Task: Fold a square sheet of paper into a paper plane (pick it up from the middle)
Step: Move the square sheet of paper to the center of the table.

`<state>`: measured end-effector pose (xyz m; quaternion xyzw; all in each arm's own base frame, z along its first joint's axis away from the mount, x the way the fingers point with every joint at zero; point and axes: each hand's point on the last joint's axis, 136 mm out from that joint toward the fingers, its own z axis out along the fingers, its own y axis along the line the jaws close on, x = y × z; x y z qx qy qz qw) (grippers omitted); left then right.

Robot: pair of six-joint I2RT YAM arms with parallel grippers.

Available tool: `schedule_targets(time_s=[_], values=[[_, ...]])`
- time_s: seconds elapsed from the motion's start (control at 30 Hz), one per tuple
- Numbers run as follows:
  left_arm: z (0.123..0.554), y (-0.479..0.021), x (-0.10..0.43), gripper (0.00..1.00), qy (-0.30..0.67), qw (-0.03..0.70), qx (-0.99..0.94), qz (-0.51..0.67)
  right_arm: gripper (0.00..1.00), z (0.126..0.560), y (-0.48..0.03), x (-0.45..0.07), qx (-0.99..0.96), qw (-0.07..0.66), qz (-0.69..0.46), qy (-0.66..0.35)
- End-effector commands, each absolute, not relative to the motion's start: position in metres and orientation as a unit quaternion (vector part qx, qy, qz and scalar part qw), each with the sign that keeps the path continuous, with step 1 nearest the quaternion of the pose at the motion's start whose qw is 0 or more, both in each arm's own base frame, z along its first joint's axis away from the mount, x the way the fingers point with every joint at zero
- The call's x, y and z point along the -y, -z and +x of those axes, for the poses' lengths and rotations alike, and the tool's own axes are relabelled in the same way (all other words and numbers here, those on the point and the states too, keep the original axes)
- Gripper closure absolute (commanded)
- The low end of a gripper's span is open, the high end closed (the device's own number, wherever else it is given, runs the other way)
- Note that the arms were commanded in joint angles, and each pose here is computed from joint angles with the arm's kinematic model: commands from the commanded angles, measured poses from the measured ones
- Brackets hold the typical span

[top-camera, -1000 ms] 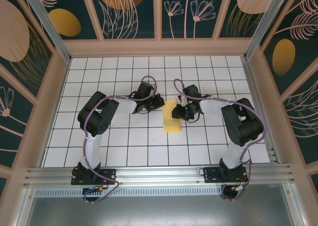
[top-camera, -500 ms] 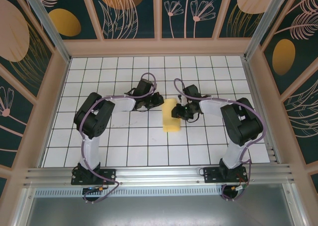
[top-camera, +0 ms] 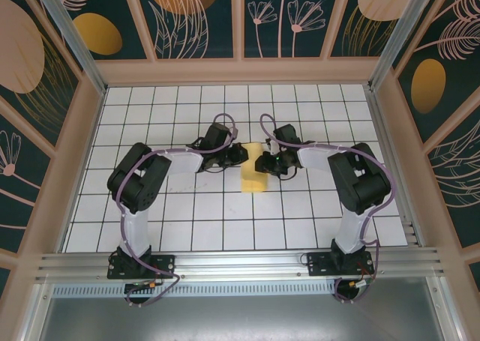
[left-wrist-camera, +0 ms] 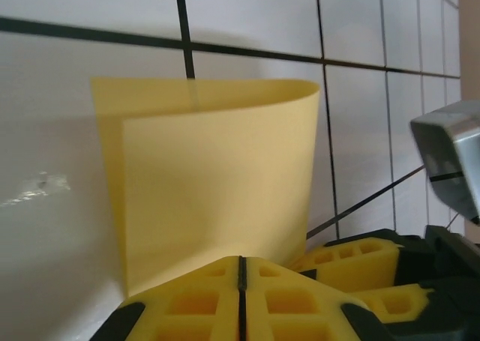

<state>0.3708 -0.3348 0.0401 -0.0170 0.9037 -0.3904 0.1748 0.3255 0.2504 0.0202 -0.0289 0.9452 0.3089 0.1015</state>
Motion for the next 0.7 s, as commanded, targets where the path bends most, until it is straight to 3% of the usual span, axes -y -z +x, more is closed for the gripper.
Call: schedule_targets(time_s=[0.0,0.33,0.67], values=[[0.368,-0.015,0.333,0.90,0.359,0.155,-0.920,-0.019,0.71,0.330,-0.005,-0.244,-0.952,0.099,-0.020,-0.288],[0.358,0.011,0.319,0.93,0.323,0.134,-0.936,-0.036,0.68,0.351,-0.063,-0.244,-0.935,0.165,-0.027,-0.314],[0.369,-0.010,0.328,0.91,0.340,0.149,-0.928,-0.025,0.53,0.371,-0.045,-0.219,-0.960,0.193,-0.009,-0.201]])
